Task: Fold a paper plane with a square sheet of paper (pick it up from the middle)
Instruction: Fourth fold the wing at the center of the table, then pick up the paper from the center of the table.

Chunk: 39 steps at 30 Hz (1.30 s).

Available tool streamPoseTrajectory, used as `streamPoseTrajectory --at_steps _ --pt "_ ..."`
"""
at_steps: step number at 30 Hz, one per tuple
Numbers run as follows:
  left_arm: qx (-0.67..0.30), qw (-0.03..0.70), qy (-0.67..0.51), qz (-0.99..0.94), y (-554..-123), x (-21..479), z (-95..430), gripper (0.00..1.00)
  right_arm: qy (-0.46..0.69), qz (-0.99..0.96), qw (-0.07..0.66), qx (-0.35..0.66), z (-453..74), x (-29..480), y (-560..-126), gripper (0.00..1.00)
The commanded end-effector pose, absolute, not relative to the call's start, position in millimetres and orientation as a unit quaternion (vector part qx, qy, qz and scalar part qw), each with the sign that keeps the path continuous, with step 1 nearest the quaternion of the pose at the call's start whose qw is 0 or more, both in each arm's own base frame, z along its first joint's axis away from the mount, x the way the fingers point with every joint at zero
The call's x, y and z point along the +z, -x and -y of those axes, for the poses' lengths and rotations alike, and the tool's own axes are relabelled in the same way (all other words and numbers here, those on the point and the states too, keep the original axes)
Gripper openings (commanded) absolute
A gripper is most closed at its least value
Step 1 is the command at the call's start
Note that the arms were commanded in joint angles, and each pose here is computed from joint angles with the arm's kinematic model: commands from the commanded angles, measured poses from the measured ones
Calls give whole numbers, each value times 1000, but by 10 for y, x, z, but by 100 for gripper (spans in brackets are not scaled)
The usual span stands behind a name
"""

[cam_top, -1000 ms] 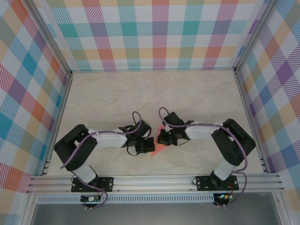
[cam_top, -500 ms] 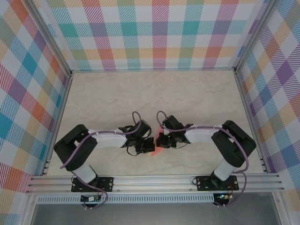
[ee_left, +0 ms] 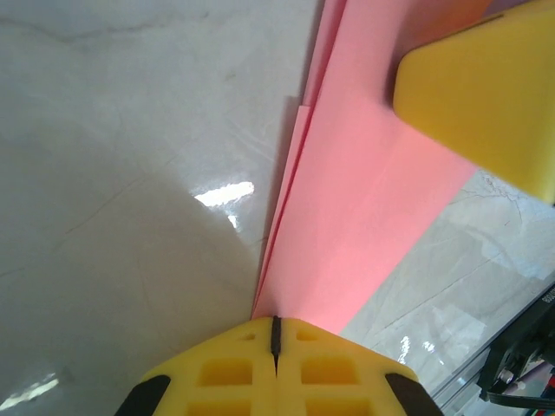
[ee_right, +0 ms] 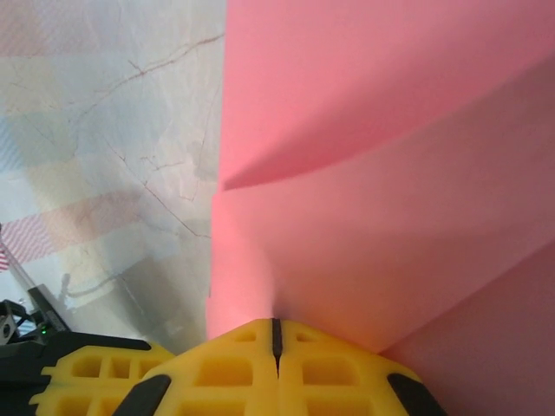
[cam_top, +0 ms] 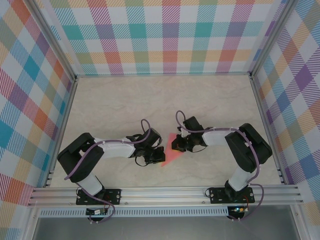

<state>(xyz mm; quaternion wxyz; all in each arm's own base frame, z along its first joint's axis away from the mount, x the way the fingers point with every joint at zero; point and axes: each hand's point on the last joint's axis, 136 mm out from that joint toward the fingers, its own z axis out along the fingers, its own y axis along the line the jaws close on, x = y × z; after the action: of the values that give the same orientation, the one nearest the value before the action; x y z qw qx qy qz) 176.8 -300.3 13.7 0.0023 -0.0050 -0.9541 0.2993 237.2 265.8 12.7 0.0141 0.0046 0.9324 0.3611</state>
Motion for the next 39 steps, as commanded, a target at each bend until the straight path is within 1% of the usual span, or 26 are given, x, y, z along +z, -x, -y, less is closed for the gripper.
streamPoseTrajectory --at_steps 1,10,21,24,28,32,33,34,36,39 --pt "158 106 -18 982 -1196 -428 2343 0 -28 -949 61 308 -2348 -75 -2692 5" --pt "157 109 -15 981 -1180 -436 2336 0 -58 -949 82 299 -2068 -15 -2981 5" --pt "157 109 -13 981 -1172 -418 2325 0 -110 -940 89 310 -1758 -6 -3389 5" --pt "159 106 -12 981 -1186 -406 2337 0 -118 -938 101 310 -1674 88 -3520 5" --pt "169 97 -7 981 -1249 -351 2410 0 -112 -935 116 317 -1682 334 -3638 5" --pt "203 60 8 977 -1471 -119 2640 0 -122 -927 127 332 -1692 596 -3551 8" --pt "213 50 13 976 -1531 -43 2706 0 -127 -925 128 335 -1682 640 -3502 10" --pt "226 35 18 973 -1612 62 2787 4 -133 -923 129 338 -1677 686 -3435 15" --pt "248 6 24 969 -1764 260 2913 15 -144 -917 130 348 -1681 765 -3286 27" --pt "281 -39 23 959 -1981 591 3061 34 -159 -911 129 359 -1716 858 -3023 47"
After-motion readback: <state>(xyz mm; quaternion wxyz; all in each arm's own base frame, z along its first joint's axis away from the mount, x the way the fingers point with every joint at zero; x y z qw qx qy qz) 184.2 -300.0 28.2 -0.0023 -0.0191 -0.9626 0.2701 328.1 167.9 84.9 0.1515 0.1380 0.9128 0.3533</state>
